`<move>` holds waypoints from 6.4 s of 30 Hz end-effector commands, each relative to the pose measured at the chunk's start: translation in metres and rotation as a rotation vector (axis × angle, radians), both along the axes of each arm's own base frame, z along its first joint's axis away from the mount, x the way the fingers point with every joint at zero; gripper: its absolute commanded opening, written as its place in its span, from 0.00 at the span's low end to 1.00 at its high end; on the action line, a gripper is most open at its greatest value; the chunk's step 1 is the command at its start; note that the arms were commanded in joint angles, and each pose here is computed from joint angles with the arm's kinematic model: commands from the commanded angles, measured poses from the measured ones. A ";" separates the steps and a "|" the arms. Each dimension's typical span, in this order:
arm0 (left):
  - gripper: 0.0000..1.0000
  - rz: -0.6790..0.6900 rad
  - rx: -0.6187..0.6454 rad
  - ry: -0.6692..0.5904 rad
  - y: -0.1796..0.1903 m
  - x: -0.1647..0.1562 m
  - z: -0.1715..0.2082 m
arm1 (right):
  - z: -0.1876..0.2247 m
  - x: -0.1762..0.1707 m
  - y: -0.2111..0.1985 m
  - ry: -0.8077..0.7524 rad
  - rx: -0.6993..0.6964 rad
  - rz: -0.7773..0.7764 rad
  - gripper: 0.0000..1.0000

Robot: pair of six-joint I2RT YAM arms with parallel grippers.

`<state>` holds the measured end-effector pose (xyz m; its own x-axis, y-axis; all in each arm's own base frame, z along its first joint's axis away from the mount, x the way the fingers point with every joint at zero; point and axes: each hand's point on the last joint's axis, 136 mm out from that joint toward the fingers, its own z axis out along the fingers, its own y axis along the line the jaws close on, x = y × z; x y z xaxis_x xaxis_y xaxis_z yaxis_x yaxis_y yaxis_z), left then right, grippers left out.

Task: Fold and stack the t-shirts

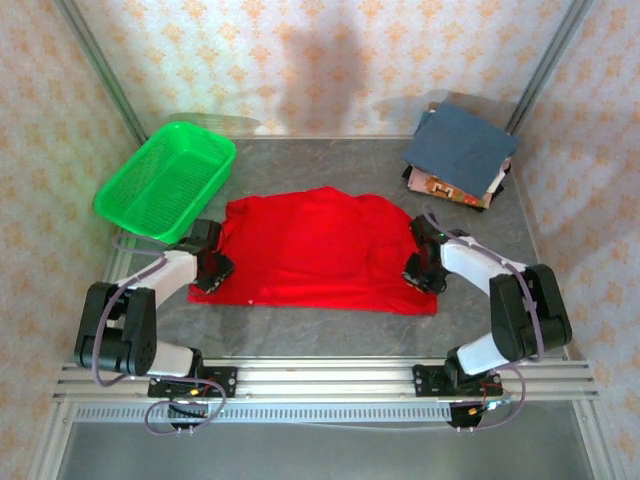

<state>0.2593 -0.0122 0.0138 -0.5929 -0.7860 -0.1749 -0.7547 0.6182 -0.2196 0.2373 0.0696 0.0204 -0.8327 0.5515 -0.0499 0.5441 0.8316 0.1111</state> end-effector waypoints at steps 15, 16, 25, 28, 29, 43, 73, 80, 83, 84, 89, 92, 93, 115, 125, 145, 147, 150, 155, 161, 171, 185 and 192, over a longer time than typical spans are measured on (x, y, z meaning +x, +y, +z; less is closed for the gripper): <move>0.66 -0.075 0.037 -0.014 -0.003 -0.002 0.083 | 0.082 0.022 -0.001 -0.182 -0.035 -0.011 0.33; 0.66 -0.102 0.052 -0.022 -0.002 0.011 0.092 | 0.091 0.031 0.003 -0.209 -0.022 0.002 0.37; 0.68 -0.402 0.137 0.052 -0.008 0.117 0.099 | 0.129 0.117 0.048 -0.340 0.069 0.228 0.75; 0.65 -0.437 0.172 0.085 -0.002 0.133 0.094 | 0.127 0.139 0.055 -0.321 0.097 0.258 0.75; 0.64 -0.449 0.170 0.089 -0.003 0.138 0.092 | 0.125 0.146 0.058 -0.317 0.108 0.263 0.75; 0.53 -0.496 0.186 0.261 0.003 0.141 0.056 | 0.095 0.184 0.046 -0.271 0.196 0.223 0.75; 0.03 -0.592 0.131 0.216 0.039 0.172 0.082 | 0.010 0.162 0.051 -0.034 0.129 0.101 0.70; 0.04 -0.630 0.143 0.295 0.060 0.162 0.072 | -0.012 0.147 0.041 0.037 0.020 0.072 0.68; 0.04 -0.622 0.181 0.315 0.072 0.158 0.073 | -0.017 0.142 0.034 0.057 -0.032 0.071 0.68; 0.04 -0.621 0.190 0.320 0.075 0.157 0.073 | -0.018 0.140 0.031 0.067 -0.050 0.069 0.68; 0.04 -0.639 0.237 0.336 0.084 0.152 0.075 | -0.019 0.131 0.014 0.105 -0.166 0.081 0.68; 0.04 -0.662 0.241 0.321 0.084 0.153 0.079 | -0.016 0.125 -0.001 0.122 -0.248 0.078 0.68; 0.04 -0.665 0.239 0.313 0.083 0.154 0.080 | -0.014 0.123 -0.005 0.121 -0.271 0.078 0.68; 0.06 -0.735 0.411 0.213 0.072 0.230 0.103 | 0.002 0.127 -0.068 0.129 -0.479 0.099 0.68; 0.06 -0.768 0.398 0.251 0.058 0.231 0.083 | 0.025 0.141 -0.052 0.008 -0.368 0.072 0.70; 0.05 -0.765 0.308 0.194 0.041 0.206 0.079 | 0.073 0.246 -0.010 -0.232 -0.070 0.192 0.69; 0.05 -0.763 0.304 0.193 0.040 0.203 0.079 | 0.071 0.258 -0.003 -0.255 -0.038 0.211 0.69; 0.05 -0.758 0.298 0.187 0.038 0.199 0.080 | 0.067 0.270 0.011 -0.278 0.006 0.255 0.67; 0.05 -0.754 0.285 0.180 0.035 0.195 0.082 | 0.049 0.274 0.016 -0.237 0.011 0.311 0.64; 0.05 -0.745 0.285 0.172 0.034 0.193 0.083 | 0.029 0.263 0.025 -0.189 0.006 0.379 0.63; 0.05 -0.739 0.285 0.173 0.035 0.193 0.082 | 0.007 0.249 0.035 -0.108 -0.061 0.463 0.49; 0.04 -0.748 0.279 0.181 0.034 0.193 0.075 | 0.019 0.238 0.031 -0.125 -0.086 0.479 0.07; 0.04 -0.746 0.283 0.176 0.035 0.193 0.077 | 0.060 0.253 0.025 -0.240 -0.138 0.436 0.00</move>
<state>0.4537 0.0237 0.0786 -0.9843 -0.1093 -0.1386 -0.1251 0.9859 0.1110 0.4815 0.1034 0.0406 -0.9708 0.1103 -0.2132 0.0944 0.9920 0.0834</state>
